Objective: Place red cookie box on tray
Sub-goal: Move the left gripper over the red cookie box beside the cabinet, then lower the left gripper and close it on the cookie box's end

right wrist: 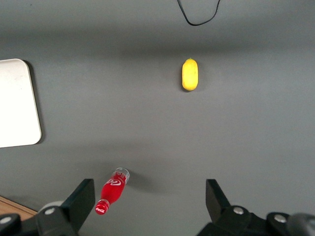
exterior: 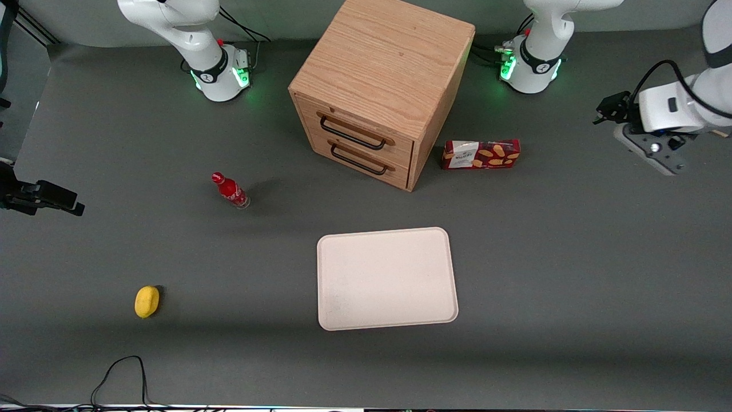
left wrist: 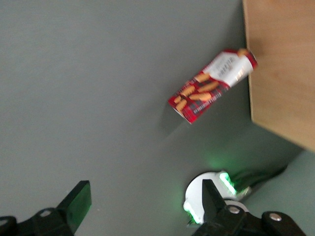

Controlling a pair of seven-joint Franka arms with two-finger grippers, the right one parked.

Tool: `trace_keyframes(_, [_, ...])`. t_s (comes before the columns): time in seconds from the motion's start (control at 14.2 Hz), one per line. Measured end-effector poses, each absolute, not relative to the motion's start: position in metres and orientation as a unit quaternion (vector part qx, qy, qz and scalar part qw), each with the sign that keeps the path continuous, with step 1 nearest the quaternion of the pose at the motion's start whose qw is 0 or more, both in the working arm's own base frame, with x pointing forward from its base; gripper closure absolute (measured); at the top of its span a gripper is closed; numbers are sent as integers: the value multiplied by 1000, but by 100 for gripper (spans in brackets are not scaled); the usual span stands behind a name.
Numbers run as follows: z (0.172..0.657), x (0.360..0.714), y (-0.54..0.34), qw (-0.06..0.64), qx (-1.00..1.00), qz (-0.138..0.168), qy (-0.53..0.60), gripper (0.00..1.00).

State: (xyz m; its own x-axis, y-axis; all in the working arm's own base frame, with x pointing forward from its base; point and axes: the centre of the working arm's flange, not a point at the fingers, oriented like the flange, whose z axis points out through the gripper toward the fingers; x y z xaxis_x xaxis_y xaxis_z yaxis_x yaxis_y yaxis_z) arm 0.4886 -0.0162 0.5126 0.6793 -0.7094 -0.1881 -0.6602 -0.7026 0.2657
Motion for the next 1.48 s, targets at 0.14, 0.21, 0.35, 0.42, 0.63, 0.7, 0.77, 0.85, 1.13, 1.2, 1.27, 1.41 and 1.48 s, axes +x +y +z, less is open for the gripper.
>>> trace_keyframes(0.14, [486,484,-39,95,874,-142,-454,0])
trace_keyframes(0.21, [474,480,-55,93,857,-140,-487,0])
trace_keyframes(0.35, [455,466,-87,81,833,-134,-531,0])
trace_keyframes(0.42, [445,456,-105,70,821,-126,-553,0])
trace_keyframes(0.63, [411,420,-147,38,792,-112,-599,0])
trace_keyframes(0.7, [398,410,-151,41,782,-103,-614,0])
trace_keyframes(0.77, [384,402,-153,52,769,-88,-631,0])
trace_keyframes(0.85, [369,395,-152,62,757,-69,-647,0])
trace_keyframes(1.13, [319,370,-156,57,718,-30,-693,0])
trace_keyframes(1.2, [315,362,-169,51,711,-30,-701,0])
trace_keyframes(1.27, [311,356,-179,45,707,-29,-705,0])
trace_keyframes(1.41, [303,346,-192,32,704,-21,-709,0])
trace_keyframes(1.48, [297,340,-196,26,705,-16,-709,0])
